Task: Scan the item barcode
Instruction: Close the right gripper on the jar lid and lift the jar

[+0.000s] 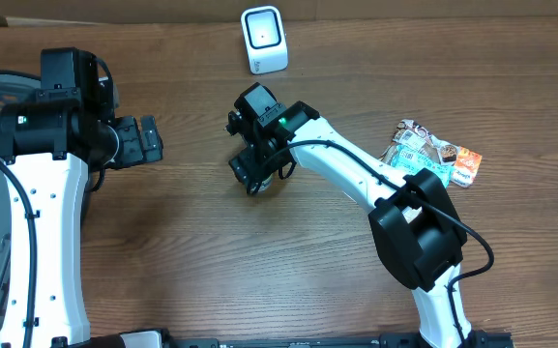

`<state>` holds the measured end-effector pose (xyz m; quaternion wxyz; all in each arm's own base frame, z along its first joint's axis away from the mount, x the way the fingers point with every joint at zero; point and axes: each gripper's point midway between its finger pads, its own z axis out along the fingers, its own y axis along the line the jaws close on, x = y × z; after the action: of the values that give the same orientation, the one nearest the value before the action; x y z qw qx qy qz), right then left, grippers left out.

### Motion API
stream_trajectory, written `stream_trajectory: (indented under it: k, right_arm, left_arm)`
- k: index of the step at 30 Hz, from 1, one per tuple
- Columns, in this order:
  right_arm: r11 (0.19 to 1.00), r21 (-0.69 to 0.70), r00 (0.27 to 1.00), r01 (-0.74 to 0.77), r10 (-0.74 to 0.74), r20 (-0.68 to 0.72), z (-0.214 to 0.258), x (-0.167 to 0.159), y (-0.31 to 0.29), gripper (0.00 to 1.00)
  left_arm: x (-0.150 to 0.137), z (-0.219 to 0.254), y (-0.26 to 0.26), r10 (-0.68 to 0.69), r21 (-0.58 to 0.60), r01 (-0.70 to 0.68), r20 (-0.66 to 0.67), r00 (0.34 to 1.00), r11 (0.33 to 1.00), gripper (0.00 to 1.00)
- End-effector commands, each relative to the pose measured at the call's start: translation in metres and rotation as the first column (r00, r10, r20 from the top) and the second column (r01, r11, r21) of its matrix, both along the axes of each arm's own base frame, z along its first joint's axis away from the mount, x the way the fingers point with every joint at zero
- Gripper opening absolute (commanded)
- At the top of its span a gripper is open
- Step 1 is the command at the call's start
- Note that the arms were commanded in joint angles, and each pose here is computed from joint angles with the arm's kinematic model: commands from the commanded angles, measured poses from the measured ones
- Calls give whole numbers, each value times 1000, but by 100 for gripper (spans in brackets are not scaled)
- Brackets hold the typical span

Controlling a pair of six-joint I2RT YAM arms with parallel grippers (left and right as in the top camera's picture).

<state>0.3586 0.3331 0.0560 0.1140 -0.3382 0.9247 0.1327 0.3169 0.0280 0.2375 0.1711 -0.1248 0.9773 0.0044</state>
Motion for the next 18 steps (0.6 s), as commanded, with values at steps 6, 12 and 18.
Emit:
stream_trajectory:
  k: [6, 12, 18]
  right_arm:
    - [1000, 3, 1000, -6, 6, -3, 0, -3, 1, 72]
    - [1000, -4, 1000, -5, 5, -11, -1, -4, 0, 57]
    - [999, -20, 997, 50, -52, -59, 7, -10, -5, 55]
  left_arm:
    - [2, 2, 0, -5, -5, 5, 9, 1000, 1000, 100]
    - [2, 2, 0, -6, -5, 6, 9, 1000, 1000, 100]
    - [2, 2, 0, -6, -5, 6, 9, 1000, 1000, 100]
